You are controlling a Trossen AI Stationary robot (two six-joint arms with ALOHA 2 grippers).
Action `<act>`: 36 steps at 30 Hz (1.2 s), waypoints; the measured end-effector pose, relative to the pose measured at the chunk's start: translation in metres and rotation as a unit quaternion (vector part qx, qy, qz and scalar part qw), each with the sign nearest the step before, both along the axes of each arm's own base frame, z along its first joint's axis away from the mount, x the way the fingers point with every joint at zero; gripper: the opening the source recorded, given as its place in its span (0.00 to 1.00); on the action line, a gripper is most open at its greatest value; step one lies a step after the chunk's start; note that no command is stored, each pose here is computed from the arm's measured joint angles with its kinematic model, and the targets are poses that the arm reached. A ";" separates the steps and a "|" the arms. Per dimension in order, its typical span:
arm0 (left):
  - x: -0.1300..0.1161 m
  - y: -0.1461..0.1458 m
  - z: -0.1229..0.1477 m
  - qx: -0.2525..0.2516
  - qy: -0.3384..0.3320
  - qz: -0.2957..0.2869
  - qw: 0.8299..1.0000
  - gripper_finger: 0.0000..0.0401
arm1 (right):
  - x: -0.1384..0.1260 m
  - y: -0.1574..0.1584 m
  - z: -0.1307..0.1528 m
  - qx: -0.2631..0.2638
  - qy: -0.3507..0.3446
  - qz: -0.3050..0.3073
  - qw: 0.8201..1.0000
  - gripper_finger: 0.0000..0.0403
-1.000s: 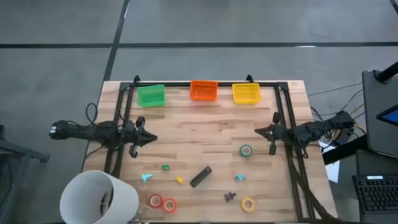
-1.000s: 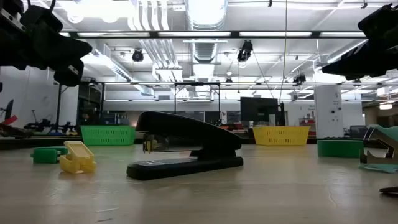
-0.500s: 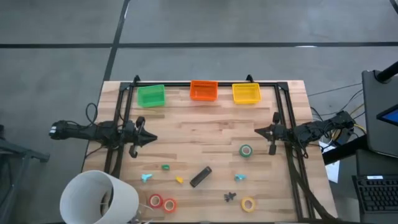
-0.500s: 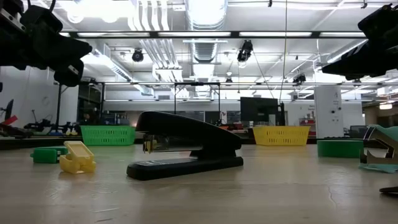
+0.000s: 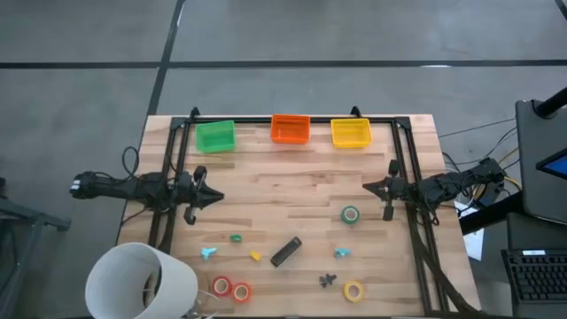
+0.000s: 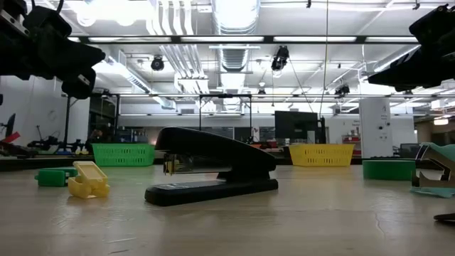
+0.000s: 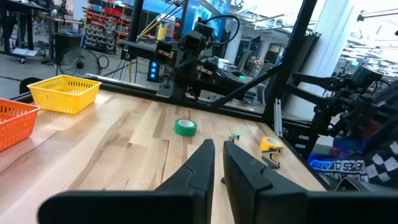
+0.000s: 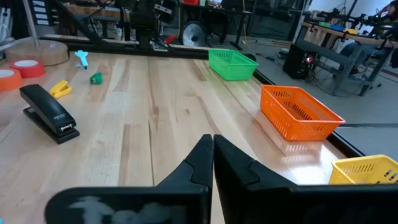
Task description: Pick and place Stapler, Stapler remover, tape
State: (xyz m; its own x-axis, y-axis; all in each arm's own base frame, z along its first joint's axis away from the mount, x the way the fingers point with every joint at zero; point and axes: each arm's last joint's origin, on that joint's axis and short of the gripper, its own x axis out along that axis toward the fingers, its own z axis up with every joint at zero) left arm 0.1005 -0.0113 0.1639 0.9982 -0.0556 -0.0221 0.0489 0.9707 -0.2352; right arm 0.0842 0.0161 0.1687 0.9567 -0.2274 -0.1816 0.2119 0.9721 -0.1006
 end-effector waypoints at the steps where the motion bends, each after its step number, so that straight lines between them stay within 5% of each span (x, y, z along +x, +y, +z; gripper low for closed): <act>1: 0.000 0.000 0.000 0.000 0.000 0.000 1.000 0.09 | 0.000 0.000 0.000 0.000 0.000 0.000 1.000 0.02; 4: 0.000 0.000 0.000 0.000 0.000 0.000 1.000 0.09 | 0.000 0.000 0.000 -0.028 0.005 0.002 1.000 0.02; 6: 0.000 0.000 0.000 0.000 0.000 0.000 1.000 0.09 | 0.000 -0.001 0.001 -0.117 0.025 0.003 0.993 0.02; 10: 0.000 0.000 0.000 0.000 0.000 0.000 1.000 0.09 | 0.000 -0.001 0.000 -0.282 0.070 0.035 0.956 0.02; 13: 0.000 0.000 0.000 0.000 0.001 0.000 1.000 0.09 | 0.000 -0.001 0.001 -0.392 0.094 0.061 0.913 0.02; 15: 0.000 0.000 0.000 0.000 0.001 0.000 1.000 0.09 | 0.000 0.001 0.001 -0.413 0.091 0.091 0.902 0.02; 21: 0.000 0.000 0.000 0.000 0.002 -0.001 1.000 0.09 | 0.001 0.013 0.002 -0.238 0.001 0.268 0.934 0.02; 25: 0.000 0.000 0.000 0.000 0.002 -0.001 1.000 0.09 | 0.001 0.016 0.010 -0.032 -0.044 0.270 0.961 0.02; 28: 0.000 0.000 0.000 0.000 0.002 -0.001 1.000 0.09 | 0.002 0.016 0.015 0.134 -0.068 0.252 0.956 0.02; 36: 0.000 0.000 0.000 0.000 0.002 -0.001 1.000 0.09 | 0.003 0.016 0.029 0.164 -0.161 0.249 0.941 0.02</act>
State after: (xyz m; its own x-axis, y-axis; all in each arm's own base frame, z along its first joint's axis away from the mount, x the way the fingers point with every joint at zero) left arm 0.1005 -0.0114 0.1635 0.9980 -0.0575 -0.0266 0.0497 0.9707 -0.2350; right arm 0.0871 0.0318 0.1977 0.9469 0.2821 0.1545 -0.3107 0.9264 0.2126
